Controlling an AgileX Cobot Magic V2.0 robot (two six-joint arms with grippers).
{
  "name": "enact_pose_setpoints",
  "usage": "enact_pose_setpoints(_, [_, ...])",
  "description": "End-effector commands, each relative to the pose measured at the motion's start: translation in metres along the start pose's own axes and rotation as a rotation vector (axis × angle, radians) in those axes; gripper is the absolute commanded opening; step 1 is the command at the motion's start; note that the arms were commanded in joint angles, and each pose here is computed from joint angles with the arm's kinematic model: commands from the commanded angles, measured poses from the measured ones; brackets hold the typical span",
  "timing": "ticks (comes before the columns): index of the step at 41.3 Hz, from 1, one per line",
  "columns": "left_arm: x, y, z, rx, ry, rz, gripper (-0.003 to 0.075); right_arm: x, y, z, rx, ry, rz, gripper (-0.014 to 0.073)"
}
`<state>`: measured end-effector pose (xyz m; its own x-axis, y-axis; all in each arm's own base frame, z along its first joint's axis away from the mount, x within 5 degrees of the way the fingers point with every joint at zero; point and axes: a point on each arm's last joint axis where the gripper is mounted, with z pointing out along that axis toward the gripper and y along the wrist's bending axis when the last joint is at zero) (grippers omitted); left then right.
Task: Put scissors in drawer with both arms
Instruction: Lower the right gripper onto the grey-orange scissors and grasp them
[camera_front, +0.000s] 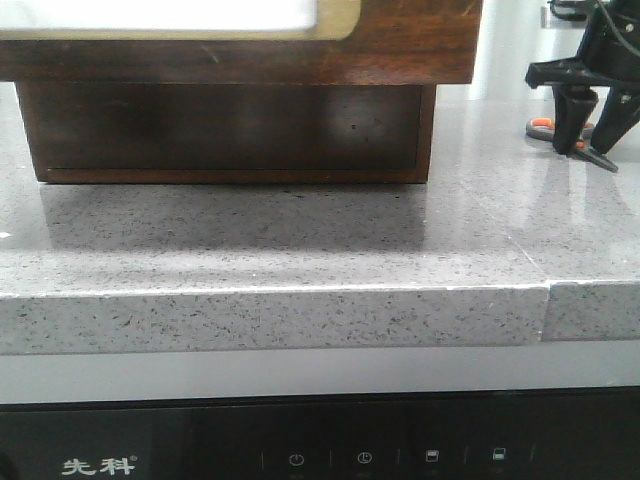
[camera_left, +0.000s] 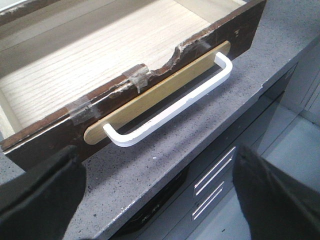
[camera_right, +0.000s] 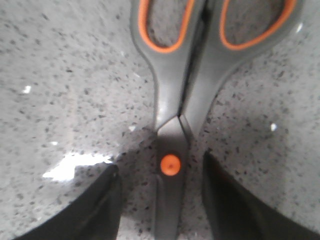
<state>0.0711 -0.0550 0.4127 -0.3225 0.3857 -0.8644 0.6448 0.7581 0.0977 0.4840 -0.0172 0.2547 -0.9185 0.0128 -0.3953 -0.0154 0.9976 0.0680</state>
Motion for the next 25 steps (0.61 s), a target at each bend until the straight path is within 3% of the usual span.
enact_pose_setpoints(1, [-0.014,0.0,-0.005,0.005,-0.097,-0.01,0.0587,-0.01,0.0,-0.033,0.002,-0.106,-0.005,0.0323])
enact_pose_setpoints(13, [-0.014,0.0,-0.005,0.005,-0.097,-0.01,0.0587,-0.01,0.0,-0.029,0.002,-0.097,-0.004,0.0074])
enact_pose_setpoints(25, [-0.014,0.0,-0.005,0.005,-0.097,-0.01,0.0587,-0.011,0.003,-0.061,0.003,-0.15,-0.011,0.0067])
